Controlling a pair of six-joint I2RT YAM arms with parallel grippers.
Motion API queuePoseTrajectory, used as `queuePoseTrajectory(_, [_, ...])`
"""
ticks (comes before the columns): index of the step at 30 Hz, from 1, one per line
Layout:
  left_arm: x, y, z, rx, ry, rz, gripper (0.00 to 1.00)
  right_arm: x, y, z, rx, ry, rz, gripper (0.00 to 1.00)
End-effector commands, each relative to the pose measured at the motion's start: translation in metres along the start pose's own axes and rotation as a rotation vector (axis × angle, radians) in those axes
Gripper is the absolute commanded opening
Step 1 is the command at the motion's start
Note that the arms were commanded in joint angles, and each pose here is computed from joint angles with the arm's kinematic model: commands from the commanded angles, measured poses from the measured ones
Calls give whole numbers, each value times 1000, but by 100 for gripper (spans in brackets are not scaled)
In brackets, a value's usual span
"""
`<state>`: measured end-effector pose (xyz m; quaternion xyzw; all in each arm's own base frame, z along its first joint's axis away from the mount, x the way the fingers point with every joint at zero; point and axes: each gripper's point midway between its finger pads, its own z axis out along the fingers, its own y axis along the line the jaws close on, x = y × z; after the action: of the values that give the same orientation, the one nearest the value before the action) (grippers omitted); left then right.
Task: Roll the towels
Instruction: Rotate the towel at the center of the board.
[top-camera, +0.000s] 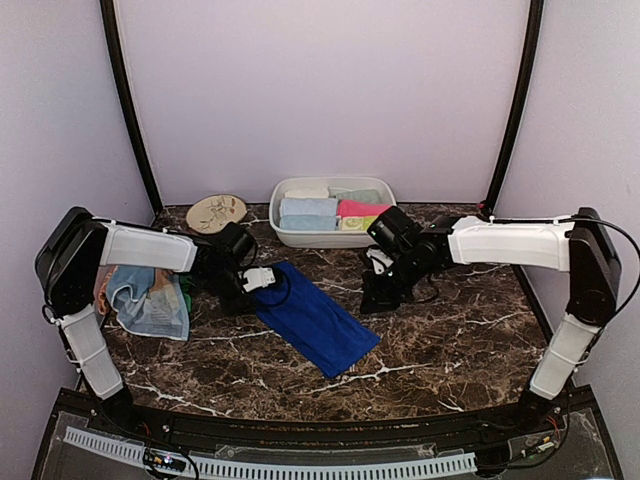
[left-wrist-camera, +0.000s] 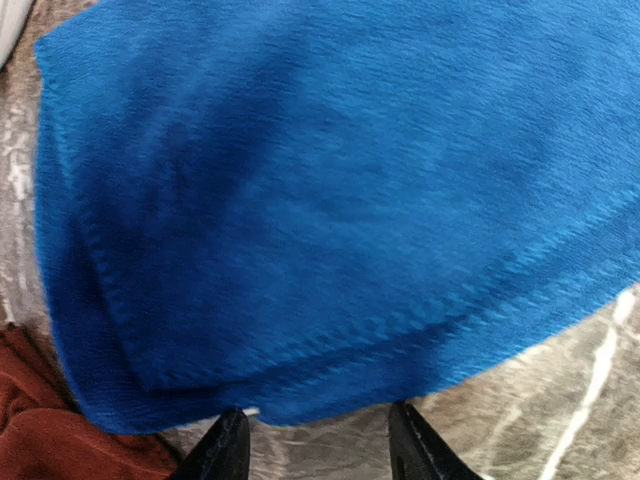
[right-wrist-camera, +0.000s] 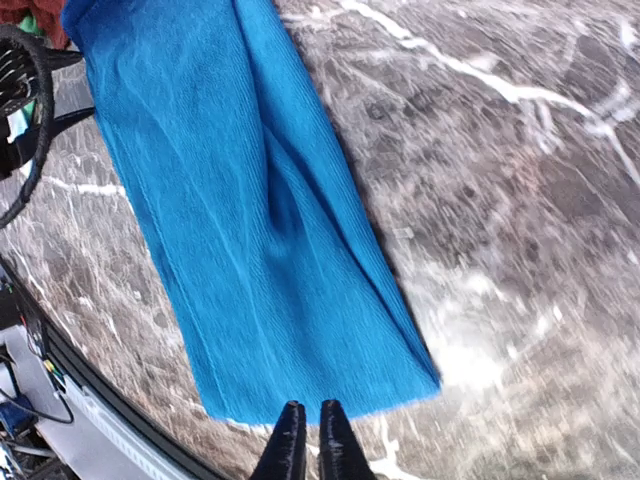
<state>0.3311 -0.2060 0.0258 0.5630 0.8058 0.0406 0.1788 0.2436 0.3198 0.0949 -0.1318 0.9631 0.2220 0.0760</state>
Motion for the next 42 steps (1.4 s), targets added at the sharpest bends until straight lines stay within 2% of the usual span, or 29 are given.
queuePoseTrajectory(1, [-5,20,7,-99,4,-31,49,9,-8,37,-6,58,17,4])
queuePoseTrajectory(6, [-12,36,15,-169,4,-25,49,45,-27,68,26,118,50,0])
queuePoseTrajectory(10, [-28,50,19,-204,-24,-17,49,74,-26,78,40,152,47,0])
queuePoseTrajectory(17, [-62,73,23,-252,-83,-7,50,104,15,78,-15,138,69,0])
queuePoseTrajectory(23, [-77,91,19,-303,-97,11,52,113,61,73,-72,137,5,0])
queuePoseTrajectory(27, [-73,96,-4,-305,-104,13,59,87,61,53,-47,117,-58,4])
queuePoseTrajectory(31, [-56,82,-39,-258,-133,51,69,31,71,22,-137,41,-81,19])
queuePoseTrajectory(33, [-47,62,-53,-189,-148,87,70,4,68,21,-164,25,-91,24])
queuePoseTrajectory(38, [-39,-6,-84,100,-249,102,69,-52,67,55,-254,47,-111,22])
queuePoseTrajectory(42, [-29,-51,-91,232,-275,131,65,-77,71,95,-301,94,-130,18])
